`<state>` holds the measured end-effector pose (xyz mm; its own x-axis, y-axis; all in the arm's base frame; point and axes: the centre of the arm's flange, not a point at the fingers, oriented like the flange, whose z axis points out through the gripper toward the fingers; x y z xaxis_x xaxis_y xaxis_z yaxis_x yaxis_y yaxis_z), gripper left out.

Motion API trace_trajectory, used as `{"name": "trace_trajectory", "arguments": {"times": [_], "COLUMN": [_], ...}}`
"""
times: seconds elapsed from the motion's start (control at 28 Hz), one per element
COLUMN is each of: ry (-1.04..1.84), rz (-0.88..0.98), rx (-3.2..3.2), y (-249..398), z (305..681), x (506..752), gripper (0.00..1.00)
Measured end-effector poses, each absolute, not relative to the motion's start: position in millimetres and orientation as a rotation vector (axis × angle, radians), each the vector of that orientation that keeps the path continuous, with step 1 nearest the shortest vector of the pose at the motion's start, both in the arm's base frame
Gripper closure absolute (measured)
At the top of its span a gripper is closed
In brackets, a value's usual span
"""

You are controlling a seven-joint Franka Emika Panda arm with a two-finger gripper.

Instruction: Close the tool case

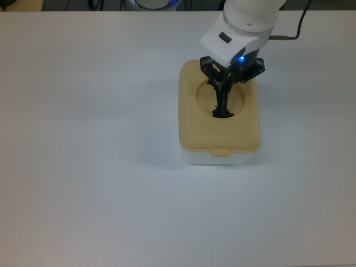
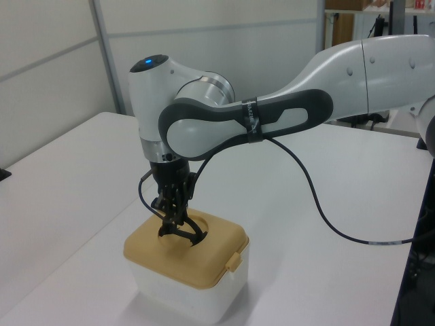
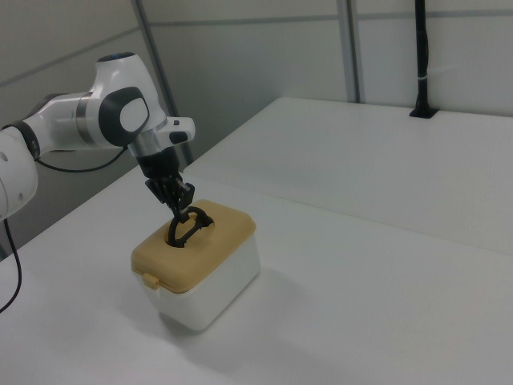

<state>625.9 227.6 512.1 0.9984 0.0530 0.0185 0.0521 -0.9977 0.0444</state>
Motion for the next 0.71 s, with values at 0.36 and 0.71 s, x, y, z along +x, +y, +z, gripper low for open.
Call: {"name": "trace_trajectory", "arguments": {"times": [0.36,0.71], "ry": [0.090,0.087], "rz": [0.015,0.021], "rx": [3.092,3.092], "y": [231.0,229.4], "z": [504.6,514.1], "x": [626.9,624.2], "gripper": [0.62,0.21]}}
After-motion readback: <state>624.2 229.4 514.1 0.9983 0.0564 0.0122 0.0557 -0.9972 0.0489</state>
